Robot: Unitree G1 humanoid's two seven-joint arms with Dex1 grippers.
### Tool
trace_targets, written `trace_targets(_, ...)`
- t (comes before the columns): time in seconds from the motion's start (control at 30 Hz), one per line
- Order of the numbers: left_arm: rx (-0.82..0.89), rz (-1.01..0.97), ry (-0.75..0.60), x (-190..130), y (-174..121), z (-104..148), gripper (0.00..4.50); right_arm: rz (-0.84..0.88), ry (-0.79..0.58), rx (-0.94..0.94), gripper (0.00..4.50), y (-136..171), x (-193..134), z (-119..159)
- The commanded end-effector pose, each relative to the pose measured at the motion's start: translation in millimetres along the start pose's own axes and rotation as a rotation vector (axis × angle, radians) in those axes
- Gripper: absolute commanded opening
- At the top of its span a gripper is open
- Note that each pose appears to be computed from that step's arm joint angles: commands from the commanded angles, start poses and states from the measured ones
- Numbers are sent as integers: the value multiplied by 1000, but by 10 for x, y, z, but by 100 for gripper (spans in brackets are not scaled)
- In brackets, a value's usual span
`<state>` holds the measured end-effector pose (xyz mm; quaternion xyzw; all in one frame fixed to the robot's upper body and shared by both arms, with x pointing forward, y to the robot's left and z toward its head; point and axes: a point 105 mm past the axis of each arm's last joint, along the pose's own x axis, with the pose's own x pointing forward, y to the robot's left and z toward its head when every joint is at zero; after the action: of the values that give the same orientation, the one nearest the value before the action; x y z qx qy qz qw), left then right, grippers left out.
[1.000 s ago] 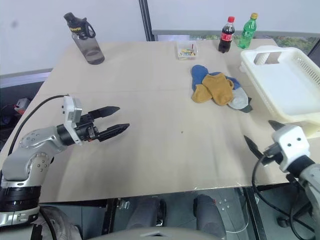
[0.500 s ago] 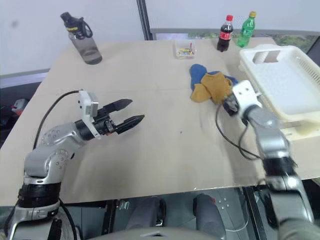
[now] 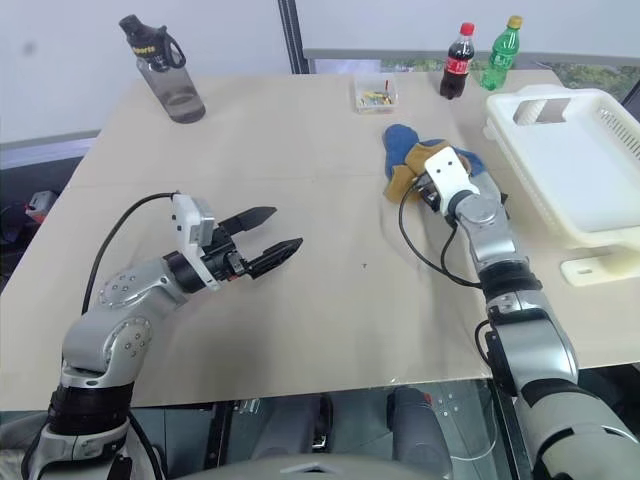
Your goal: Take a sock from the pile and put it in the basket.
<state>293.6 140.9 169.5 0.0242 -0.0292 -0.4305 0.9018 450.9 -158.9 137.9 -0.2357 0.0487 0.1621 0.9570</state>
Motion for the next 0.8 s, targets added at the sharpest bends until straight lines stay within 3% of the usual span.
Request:
trace_targets(0.03,61,0,-42,-26,-24,143,450,-29,-82,-40,270,-70,27,286)
trace_targets(0.3,66,9,-41,-54,2,118,450,-80,-35,-78,270,-75,101,192)
trace_targets(0.37,67,10,-40,-59,4,106,450,-81,-26,-81,244,-71,106,155)
trace_targets(0.43,66,12,-40,-65,6,92,450,-84,-20,-79,148,-74,107,124)
trace_targets(0.47,66,13,-40,-69,8,84,450,-81,-18,-80,128,-71,108,115)
trace_targets(0.57,66,17,-43,-72,13,76,450,-82,-28,-86,2,-86,101,123)
trace_targets(0.8,56,27,-48,-28,27,84,450,12,-112,-40,2,7,20,309)
